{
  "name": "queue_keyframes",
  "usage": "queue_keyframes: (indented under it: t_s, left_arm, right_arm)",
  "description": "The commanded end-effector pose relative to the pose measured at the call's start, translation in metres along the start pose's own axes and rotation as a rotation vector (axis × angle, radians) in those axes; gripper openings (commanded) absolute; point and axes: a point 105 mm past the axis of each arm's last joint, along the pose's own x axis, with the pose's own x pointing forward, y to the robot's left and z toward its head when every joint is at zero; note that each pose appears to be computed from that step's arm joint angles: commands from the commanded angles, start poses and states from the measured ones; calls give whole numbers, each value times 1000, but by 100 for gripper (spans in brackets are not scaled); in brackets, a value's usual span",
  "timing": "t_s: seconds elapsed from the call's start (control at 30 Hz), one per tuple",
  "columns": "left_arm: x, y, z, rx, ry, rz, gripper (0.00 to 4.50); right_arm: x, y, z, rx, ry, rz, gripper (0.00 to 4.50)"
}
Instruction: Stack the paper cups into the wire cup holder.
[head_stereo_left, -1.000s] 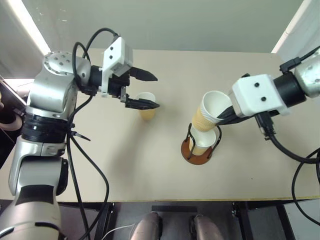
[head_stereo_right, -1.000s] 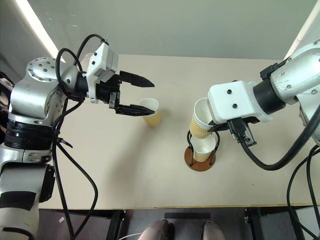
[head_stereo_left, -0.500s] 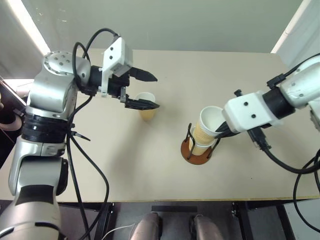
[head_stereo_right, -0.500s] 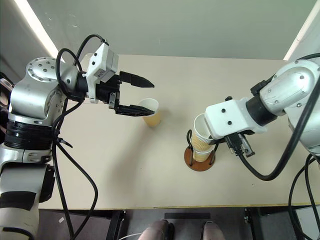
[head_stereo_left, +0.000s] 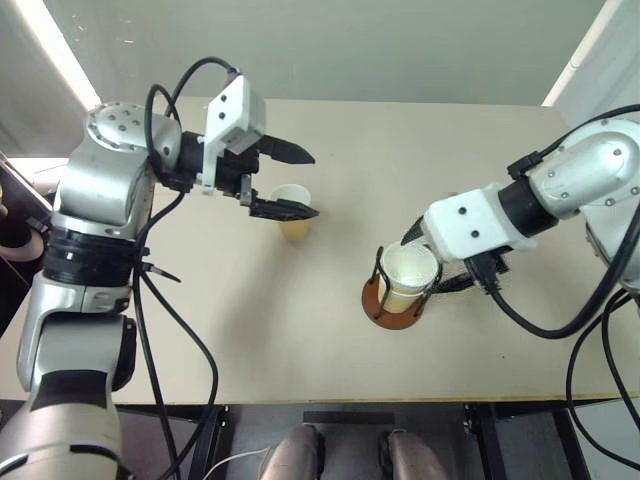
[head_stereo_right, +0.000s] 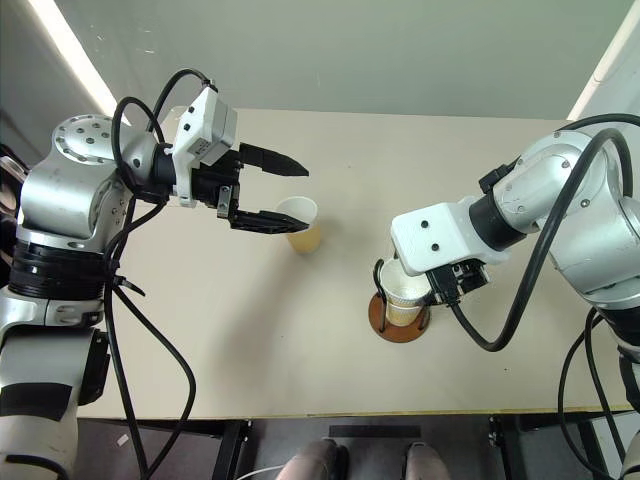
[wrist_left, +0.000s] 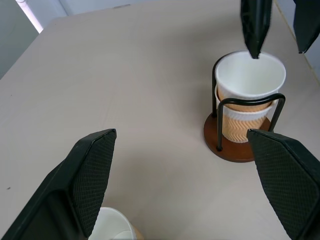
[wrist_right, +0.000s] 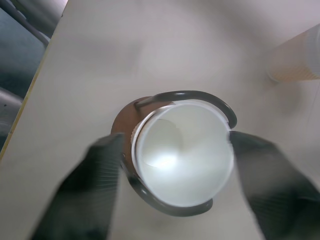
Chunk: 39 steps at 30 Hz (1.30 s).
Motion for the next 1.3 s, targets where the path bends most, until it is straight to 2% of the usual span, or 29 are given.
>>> queue_keyframes:
  t_s: [0.03,0.17,0.27,0.43,0.7,0.9,1.3]
  left_arm:
    - [-4,1,9,45,-4,18,450]
    - [-5,2,7,59,16,26,450]
    - [-8,4,-2,117,86,56,450]
    - [-7,4,-27,250,286,88,450]
    - [9,25,-58,461,534,166,450]
    - [19,33,-73,522,601,155,450]
    - [42,31,-89,469,574,97,450]
  right_arm:
    - [-12,-6,4,-29,16,-56,447]
    - [-15,-7,3,-7,4,-69,447]
    - [-32,-15,1,84,-46,-136,447]
    - [-61,-26,-6,285,-164,-273,447]
    - [-74,-20,0,397,-295,-331,447]
    - [-73,-15,-2,427,-291,-333,447]
    - [-74,-15,-1,435,-278,-334,447]
